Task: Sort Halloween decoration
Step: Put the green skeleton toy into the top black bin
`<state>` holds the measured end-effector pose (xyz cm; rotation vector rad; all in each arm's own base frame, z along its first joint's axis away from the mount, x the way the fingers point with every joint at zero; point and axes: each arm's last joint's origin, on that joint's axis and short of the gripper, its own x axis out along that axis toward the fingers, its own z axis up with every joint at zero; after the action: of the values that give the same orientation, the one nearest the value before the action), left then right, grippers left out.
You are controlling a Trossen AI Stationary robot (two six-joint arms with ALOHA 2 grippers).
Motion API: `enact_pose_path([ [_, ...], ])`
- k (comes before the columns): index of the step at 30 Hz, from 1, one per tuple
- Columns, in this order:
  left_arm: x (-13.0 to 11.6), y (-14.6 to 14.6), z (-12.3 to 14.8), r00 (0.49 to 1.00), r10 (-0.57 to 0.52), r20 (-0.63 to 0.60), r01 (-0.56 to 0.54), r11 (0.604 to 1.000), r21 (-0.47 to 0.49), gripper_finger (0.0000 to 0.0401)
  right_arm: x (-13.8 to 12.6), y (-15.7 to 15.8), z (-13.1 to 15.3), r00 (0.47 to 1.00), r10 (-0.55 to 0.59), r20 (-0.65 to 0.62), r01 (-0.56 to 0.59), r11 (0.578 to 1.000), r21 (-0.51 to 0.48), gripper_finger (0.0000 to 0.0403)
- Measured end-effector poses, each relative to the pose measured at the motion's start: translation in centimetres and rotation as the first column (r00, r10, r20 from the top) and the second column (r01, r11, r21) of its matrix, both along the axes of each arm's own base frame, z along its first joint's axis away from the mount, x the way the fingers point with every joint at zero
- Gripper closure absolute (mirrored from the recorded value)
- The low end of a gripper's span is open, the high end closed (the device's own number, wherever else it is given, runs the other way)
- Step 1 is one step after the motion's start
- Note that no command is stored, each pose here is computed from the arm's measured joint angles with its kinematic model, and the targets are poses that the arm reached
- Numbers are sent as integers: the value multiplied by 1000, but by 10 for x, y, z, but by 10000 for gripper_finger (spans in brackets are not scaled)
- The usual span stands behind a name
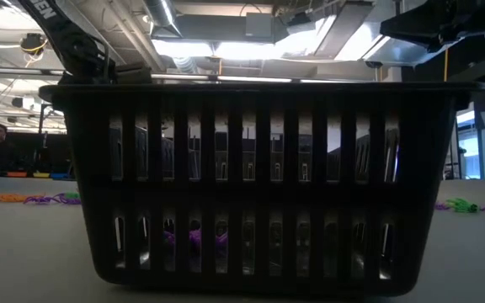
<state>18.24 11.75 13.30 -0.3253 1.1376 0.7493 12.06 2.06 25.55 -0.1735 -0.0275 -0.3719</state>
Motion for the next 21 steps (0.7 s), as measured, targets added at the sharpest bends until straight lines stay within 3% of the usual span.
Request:
enact_pose_path([
  [8,1,-1,-1,1000,-3,24,4,999,-38,283,0,0,0,1000,0,1,0,1000,1,310],
  [21,11,-1,3,994,-8,112,10,1000,-18,395,0,0,0,1000,-1,1,1,1000,1,310],
])
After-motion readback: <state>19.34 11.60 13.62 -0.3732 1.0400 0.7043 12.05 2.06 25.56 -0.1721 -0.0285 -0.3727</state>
